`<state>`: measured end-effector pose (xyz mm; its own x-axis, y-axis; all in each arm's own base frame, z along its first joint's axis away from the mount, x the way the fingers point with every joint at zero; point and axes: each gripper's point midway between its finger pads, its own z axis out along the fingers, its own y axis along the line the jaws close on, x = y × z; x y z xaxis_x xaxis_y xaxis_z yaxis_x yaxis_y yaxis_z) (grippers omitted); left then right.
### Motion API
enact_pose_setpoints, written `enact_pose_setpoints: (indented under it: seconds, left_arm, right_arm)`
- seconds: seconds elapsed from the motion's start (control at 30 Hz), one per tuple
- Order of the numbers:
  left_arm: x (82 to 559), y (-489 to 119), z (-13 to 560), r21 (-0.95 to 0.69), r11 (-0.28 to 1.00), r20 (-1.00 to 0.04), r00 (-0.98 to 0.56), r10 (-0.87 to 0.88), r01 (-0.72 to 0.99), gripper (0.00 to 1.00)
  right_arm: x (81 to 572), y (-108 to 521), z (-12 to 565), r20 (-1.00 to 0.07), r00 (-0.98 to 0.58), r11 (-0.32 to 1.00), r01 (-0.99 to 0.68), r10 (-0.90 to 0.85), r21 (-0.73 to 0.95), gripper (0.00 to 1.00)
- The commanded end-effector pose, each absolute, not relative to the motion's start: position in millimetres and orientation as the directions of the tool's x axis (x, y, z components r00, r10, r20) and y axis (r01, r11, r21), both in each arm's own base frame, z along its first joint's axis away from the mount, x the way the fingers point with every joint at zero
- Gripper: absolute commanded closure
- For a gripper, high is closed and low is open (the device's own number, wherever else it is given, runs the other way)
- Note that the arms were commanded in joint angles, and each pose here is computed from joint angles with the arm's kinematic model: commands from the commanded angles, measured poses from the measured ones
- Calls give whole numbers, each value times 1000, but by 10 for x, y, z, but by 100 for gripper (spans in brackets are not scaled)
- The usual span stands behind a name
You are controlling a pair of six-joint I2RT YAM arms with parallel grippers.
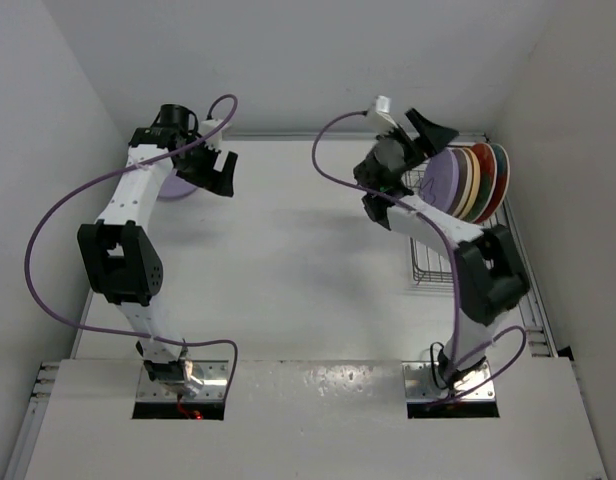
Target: Load the plates into the dish rack
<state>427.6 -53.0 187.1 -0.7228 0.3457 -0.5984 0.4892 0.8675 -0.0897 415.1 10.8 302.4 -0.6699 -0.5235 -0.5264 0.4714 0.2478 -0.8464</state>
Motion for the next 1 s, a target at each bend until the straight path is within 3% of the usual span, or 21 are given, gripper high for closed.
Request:
enact_pose_setpoints:
  seconds: [0.0, 0.03, 0.07, 0.1, 0.13, 0.17, 0.2, 0.27, 0.3, 0.33, 0.4, 0.43, 0.47, 0.53, 0.63, 0.67, 0.73, 0.77, 0.97]
  left_arm:
    - [4189, -527, 2129, -72, 857, -644, -680, 351, 510, 0]
    - [4189, -527, 2129, -72, 857, -644, -680, 351, 510, 0]
    - [4189, -527, 2129, -72, 857, -644, -680, 351, 510, 0]
    - [4191, -524, 2129, -66, 854, -644, -675, 359, 516, 0]
    - [4187, -470, 2167, -54, 862, -649, -674, 354, 505, 0]
    - [4168, -470, 2125, -60, 862, -641, -681, 354, 504, 0]
    - [4164, -493, 2130, -70, 857, -645, -679, 352, 511, 0]
    - [4163, -404, 2173, -64, 868, -652, -679, 337, 493, 0]
    - [4163, -404, 2173, -64, 868, -652, -679, 337, 493, 0]
    - [4169, -343, 2167, -55, 877, -648, -685, 333, 478, 0]
    - [4192, -230, 2196, -44, 890, -651, -689, 319, 453, 0]
    - [4193, -135, 2196, -57, 907, -650, -705, 283, 416, 0]
    - [4235, -58, 2219, -56, 918, -663, -702, 259, 392, 0]
    - [4370, 254, 2221, -63, 957, -691, -704, 164, 284, 0]
    - [4601, 774, 2109, -49, 993, -690, -722, 42, 104, 0]
    - [4670, 1092, 1817, -81, 997, -643, -764, -56, -5, 0]
    - [4860, 1445, 1769, -106, 988, -647, -746, -154, -112, 0]
    - [4894, 1718, 1421, -139, 967, -593, -765, -252, -211, 0]
    - [5301, 2370, 982, -34, 924, -610, -725, -321, -381, 0]
  right_arm:
    - [4122, 665, 2878, -85, -557, 190, -134, -826, -973, 1]
    - [4010, 891, 2575, -500, -567, 641, -65, -654, -765, 0]
    - [3884, 1561, 2739, -626, -457, 772, -444, -632, -455, 0]
    - [3728, 1883, 2702, -712, -439, 769, -599, -548, -223, 0]
    - [3597, 2088, 3022, -838, -361, 761, -642, -409, -95, 0]
    - [3488, 2141, 2924, -844, -363, 730, -681, -396, -50, 0]
    - [3270, 2326, 3036, -880, -336, 600, -796, -336, 75, 0]
    - [3086, 2424, 3292, -921, -334, 498, -844, -201, 197, 0]
    - [2789, 2509, 3433, -899, -420, 312, -877, -129, 365, 0]
    - [2907, 2480, 3603, -928, -367, 285, -899, -70, 334, 0]
    - [2892, 2388, 3565, -851, -524, 256, -822, 11, 509, 0]
    - [3008, 2372, 3798, -909, -409, 246, -876, 78, 415, 0]
    - [3042, 2293, 3629, -862, -492, 269, -820, 123, 506, 0]
    - [3280, 2135, 3763, -870, -433, 374, -786, 235, 492, 0]
    - [3577, 1916, 3678, -880, -395, 559, -680, 265, 474, 0]
    - [3557, 1876, 3475, -858, -457, 596, -631, 233, 497, 0]
    - [3598, 1798, 3467, -867, -443, 648, -596, 228, 475, 0]
    - [3570, 1777, 3387, -859, -464, 660, -578, 217, 480, 0]
    - [3533, 1679, 3254, -868, -464, 721, -540, 176, 435, 0]
